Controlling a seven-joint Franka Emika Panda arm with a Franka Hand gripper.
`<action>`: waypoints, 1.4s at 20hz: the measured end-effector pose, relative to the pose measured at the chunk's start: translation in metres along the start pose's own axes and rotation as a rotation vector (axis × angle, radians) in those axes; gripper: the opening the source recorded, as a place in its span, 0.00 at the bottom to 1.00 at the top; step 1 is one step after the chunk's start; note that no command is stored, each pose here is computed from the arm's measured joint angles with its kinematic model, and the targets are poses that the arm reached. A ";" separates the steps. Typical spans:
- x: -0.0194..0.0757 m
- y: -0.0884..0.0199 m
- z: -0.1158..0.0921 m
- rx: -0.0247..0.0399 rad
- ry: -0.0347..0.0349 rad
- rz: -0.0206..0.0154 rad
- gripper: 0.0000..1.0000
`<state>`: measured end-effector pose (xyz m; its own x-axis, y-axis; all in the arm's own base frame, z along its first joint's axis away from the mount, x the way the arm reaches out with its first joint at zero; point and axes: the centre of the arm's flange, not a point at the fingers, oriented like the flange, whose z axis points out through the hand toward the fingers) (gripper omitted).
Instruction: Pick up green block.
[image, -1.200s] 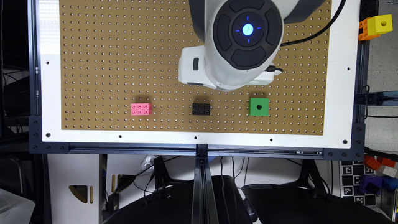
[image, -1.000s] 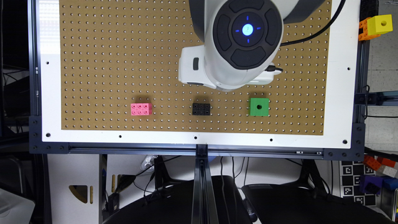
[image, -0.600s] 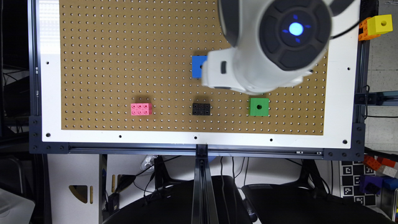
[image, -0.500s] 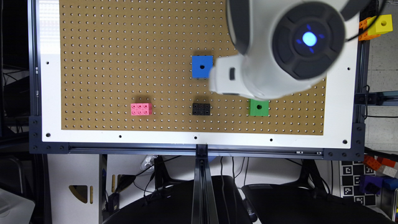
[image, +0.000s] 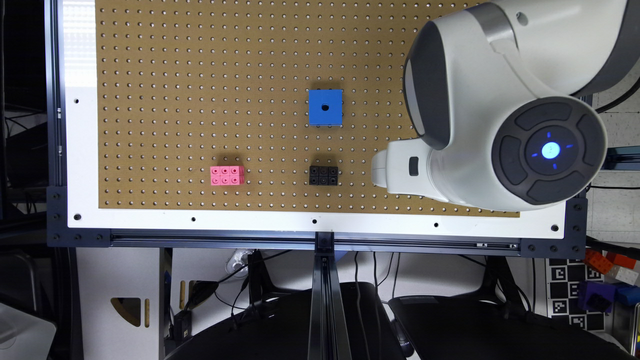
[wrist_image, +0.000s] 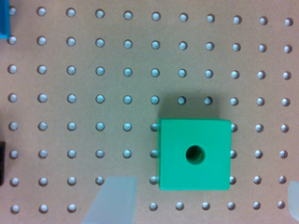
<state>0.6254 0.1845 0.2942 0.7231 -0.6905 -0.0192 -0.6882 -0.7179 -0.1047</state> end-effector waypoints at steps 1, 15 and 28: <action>-0.0001 0.000 0.000 -0.0001 -0.0002 -0.0002 1.00; -0.0002 0.004 0.086 -0.0142 -0.0336 0.0027 1.00; -0.0037 -0.008 0.097 -0.0045 -0.0346 -0.0029 1.00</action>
<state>0.6338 0.2012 0.1982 0.7266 -0.6849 -0.0534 -0.6863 -0.7203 -0.1004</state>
